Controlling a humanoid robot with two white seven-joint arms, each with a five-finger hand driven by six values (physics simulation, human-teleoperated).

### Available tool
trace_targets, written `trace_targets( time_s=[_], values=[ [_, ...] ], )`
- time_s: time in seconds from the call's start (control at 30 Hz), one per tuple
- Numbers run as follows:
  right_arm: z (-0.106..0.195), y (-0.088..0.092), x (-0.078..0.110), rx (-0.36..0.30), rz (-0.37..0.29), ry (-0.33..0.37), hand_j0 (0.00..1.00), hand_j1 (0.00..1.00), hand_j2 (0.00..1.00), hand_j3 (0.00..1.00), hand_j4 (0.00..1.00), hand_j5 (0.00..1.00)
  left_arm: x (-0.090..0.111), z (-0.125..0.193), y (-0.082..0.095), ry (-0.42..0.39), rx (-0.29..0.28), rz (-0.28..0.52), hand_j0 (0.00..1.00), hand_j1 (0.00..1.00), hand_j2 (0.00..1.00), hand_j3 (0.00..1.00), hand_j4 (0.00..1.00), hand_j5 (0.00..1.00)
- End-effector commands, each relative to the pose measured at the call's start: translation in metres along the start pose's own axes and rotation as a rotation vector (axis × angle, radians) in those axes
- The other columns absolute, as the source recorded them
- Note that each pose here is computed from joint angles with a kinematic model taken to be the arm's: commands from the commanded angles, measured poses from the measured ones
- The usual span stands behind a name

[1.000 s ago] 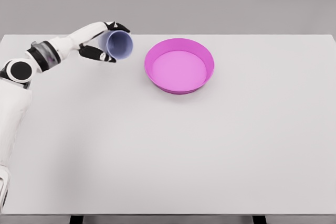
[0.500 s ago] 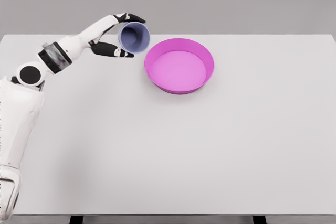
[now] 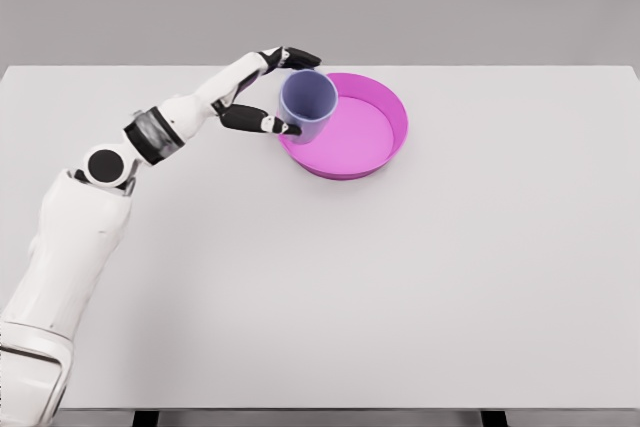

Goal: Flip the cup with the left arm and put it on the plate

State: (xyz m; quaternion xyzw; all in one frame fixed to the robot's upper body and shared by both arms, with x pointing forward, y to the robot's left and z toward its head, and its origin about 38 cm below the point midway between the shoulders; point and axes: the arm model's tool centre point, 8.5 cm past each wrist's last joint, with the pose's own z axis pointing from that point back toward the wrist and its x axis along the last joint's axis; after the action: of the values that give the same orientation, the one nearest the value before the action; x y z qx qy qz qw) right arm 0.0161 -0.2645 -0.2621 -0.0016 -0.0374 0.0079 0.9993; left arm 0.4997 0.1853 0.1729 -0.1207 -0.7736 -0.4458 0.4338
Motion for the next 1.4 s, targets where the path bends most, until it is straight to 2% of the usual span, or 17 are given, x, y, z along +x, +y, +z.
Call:
trace_targets(
  time_s=[0.0, 0.13, 0.57, 0.87, 1.03, 1.13, 1.37],
  values=[
    [0.0, 0.0, 0.0, 0.0, 0.0, 0.001, 1.0, 1.0, 1.0, 1.0, 1.0, 1.0, 0.001, -0.006, -0.005, -0.013, 0.006, 0.021, 0.77, 0.77, 0.77, 0.77, 0.77, 0.77],
    [0.0, 0.0, 0.0, 0.0, 0.0, -0.001, 1.0, 1.0, 1.0, 1.0, 1.0, 1.0, 0.003, -0.02, -0.021, -0.032, -0.011, 0.046, 0.73, 0.73, 0.73, 0.73, 0.73, 0.73],
    [0.0, 0.0, 0.0, 0.0, 0.0, 0.001, 1.0, 1.0, 1.0, 1.0, 1.0, 1.0, 0.003, -0.029, -0.036, -0.045, -0.024, 0.073, 0.75, 0.75, 0.75, 0.75, 0.75, 0.75],
    [0.0, 0.0, 0.0, 0.0, 0.0, 0.001, 1.0, 1.0, 1.0, 1.0, 1.0, 1.0, 0.008, -0.046, -0.06, -0.067, -0.07, 0.098, 0.75, 0.75, 0.75, 0.75, 0.75, 0.75],
    [0.0, 0.0, 0.0, 0.0, 0.0, -0.001, 1.0, 1.0, 1.0, 1.0, 1.0, 1.0, 0.007, -0.047, -0.059, -0.065, -0.067, 0.101, 0.75, 0.75, 0.75, 0.75, 0.75, 0.75],
    [0.0, 0.0, 0.0, 0.0, 0.0, 0.001, 1.0, 1.0, 1.0, 1.0, 1.0, 1.0, 0.0, -0.044, -0.056, -0.041, -0.055, 0.111, 0.74, 0.74, 0.74, 0.74, 0.74, 0.74],
    [0.0, 0.0, 0.0, 0.0, 0.0, -0.001, 1.0, 1.0, 1.0, 1.0, 1.0, 1.0, 0.002, -0.046, -0.053, -0.043, -0.061, 0.101, 0.74, 0.74, 0.74, 0.74, 0.74, 0.74]
  ],
)
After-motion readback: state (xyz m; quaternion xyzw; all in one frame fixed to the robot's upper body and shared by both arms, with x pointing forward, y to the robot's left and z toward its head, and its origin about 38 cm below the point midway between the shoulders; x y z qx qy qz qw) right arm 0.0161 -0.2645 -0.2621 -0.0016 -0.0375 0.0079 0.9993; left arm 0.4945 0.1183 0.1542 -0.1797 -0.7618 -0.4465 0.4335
